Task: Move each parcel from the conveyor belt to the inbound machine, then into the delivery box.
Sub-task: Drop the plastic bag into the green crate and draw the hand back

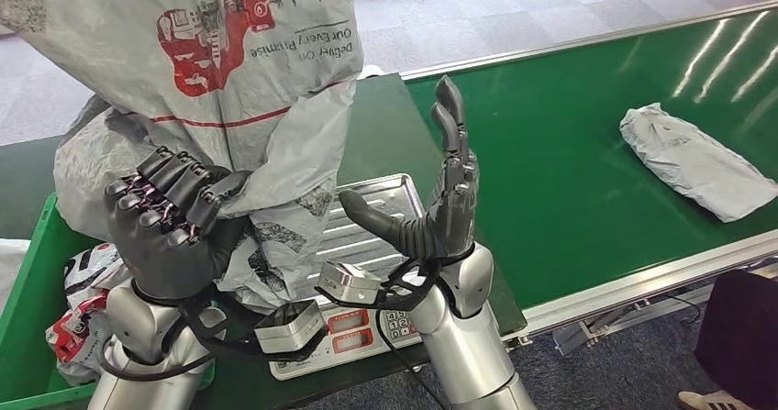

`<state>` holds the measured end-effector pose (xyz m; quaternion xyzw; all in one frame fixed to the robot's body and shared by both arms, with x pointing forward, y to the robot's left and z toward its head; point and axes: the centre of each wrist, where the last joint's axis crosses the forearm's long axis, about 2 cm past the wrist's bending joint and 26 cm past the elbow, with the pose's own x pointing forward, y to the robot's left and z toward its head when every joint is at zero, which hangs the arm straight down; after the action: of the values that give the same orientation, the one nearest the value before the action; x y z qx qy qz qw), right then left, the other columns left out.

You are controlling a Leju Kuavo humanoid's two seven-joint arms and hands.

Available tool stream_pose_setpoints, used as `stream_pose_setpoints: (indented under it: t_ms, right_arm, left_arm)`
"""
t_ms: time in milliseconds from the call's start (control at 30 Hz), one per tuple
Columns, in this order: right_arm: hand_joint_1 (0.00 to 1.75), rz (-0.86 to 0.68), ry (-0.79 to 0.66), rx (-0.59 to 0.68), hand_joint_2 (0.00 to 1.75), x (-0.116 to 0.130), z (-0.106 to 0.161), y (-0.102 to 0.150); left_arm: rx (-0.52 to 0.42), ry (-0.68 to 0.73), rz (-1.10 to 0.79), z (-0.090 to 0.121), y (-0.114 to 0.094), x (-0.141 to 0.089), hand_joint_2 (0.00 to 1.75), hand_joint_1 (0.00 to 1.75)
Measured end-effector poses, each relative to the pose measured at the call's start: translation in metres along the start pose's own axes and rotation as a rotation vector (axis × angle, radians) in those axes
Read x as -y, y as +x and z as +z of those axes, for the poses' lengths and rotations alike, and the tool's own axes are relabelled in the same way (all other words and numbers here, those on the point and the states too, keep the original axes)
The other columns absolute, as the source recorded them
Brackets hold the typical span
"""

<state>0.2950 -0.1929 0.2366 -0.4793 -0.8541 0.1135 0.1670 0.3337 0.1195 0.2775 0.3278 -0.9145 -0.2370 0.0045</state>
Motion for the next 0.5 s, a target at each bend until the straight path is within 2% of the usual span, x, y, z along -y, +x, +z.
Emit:
stream_pose_setpoints:
  t_ms: [233, 300, 367, 500]
  right_arm:
    - [0.0, 0.008, 0.001, -0.006, 1.75, 0.003, 0.002, -0.001]
    - [0.0, 0.019, 0.004, -0.009, 1.75, 0.006, 0.005, -0.002]
    - [0.0, 0.03, 0.01, -0.014, 1.75, 0.009, 0.009, -0.002]
    - [0.0, 0.04, 0.017, -0.023, 1.75, 0.012, 0.013, -0.004]
  left_arm:
    - [0.002, 0.03, -0.058, -0.003, -0.002, -0.009, 1.75, 1.75]
    - [-0.153, -0.043, -0.113, 0.005, -0.017, -0.011, 1.75, 1.75]
    - [-0.363, -0.164, -0.165, 0.024, -0.038, -0.01, 1.75, 1.75]
    - [-0.548, -0.306, -0.232, 0.063, -0.066, -0.004, 1.75, 1.75]
